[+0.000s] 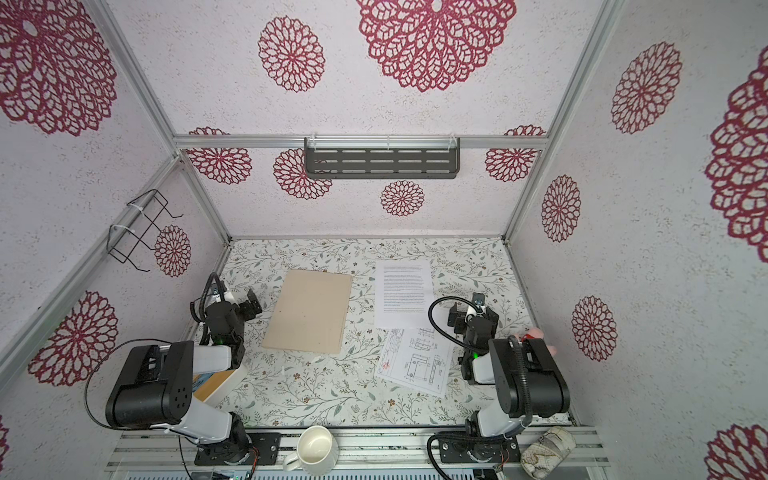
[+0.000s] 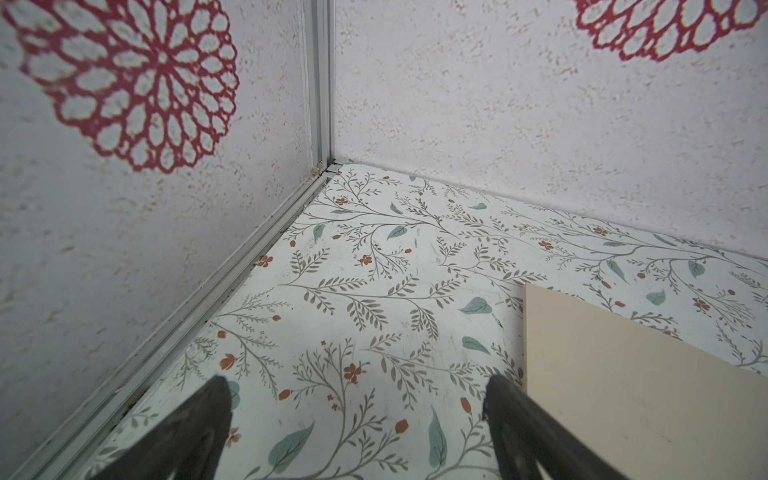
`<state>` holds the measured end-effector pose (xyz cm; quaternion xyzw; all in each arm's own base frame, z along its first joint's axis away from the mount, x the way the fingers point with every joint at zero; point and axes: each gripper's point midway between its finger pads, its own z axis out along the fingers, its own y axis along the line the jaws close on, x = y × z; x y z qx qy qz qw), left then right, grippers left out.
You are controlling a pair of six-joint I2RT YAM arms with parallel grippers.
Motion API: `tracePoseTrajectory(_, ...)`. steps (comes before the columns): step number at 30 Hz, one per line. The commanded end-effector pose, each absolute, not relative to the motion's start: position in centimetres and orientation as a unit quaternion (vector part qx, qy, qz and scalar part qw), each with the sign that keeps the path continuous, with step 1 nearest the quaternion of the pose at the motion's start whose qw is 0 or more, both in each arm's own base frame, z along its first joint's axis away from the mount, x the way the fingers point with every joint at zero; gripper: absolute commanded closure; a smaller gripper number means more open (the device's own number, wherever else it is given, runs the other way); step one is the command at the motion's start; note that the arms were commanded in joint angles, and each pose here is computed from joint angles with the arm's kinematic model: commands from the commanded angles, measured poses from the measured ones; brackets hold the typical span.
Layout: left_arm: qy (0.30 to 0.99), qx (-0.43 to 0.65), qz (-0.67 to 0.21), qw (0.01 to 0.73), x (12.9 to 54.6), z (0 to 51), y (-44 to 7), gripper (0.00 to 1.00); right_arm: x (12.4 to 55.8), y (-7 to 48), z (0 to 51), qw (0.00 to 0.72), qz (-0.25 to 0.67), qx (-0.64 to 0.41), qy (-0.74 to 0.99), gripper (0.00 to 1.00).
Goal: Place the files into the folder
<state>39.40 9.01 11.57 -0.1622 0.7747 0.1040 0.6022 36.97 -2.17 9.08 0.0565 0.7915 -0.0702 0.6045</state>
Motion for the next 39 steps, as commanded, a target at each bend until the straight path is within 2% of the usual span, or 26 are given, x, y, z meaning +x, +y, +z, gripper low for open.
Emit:
tracePoseTrajectory(1, 0.773, -0.152, 0.109, 0.607, 40.0, 12.1, 8.8, 0.02, 37.8, -2.2, 11.4, 0.634, -0.066, 0.057, 0.768, 0.01)
tracePoseTrajectory(6, 0.769, -0.152, 0.108, 0.611, 39.9, 12.4, 8.8, 0.02, 37.7, -2.1, 11.5, 0.636, -0.064, 0.054, 0.767, 0.01)
tracePoseTrajectory(8, 0.776, -0.147, 0.107, 0.603, 40.2, 13.4, 8.6, 0.02, 38.2, -0.8, 11.8, 0.627, -0.046, 0.021, 0.778, 0.03)
tracePoseTrajectory(10, 0.798, -0.151, 0.103, 0.574, 40.5, 14.7, 8.6, 0.02, 39.3, -0.3, 12.6, 0.595, -0.036, 0.010, 0.803, 0.01)
tracePoseTrajectory(14, 0.826, -0.211, 0.082, 0.516, 40.5, 17.1, 9.0, 0.02, 40.8, 0.6, 15.1, 0.541, 0.026, 0.061, 0.839, 0.02)
tracePoseTrajectory(17, 0.852, -0.215, 0.050, 0.475, 40.4, 17.5, 7.6, 0.02, 41.8, 2.9, 17.0, 0.523, 0.114, 0.083, 0.841, 0.08)
tracePoseTrajectory(21, 0.874, -0.201, 0.043, 0.440, 39.7, 17.6, 5.5, 0.02, 42.5, 6.5, 18.2, 0.494, 0.233, 0.106, 0.831, 0.04)
tracePoseTrajectory(23, 0.884, -0.212, 0.031, 0.415, 39.0, 17.1, 4.7, 0.02, 42.4, 8.8, 18.5, 0.484, 0.272, 0.109, 0.824, 0.06)
tracePoseTrajectory(31, 0.920, -0.226, -0.019, 0.319, 36.3, 14.0, 2.5, 0.02, 41.2, 19.1, 17.5, 0.423, 0.329, 0.071, 0.841, 0.11)
tracePoseTrajectory(39, 0.941, -0.205, -0.078, 0.257, 36.0, 11.1, 0.0, 0.02, 39.7, 26.6, 15.2, 0.369, 0.333, 0.048, 0.866, 0.17)
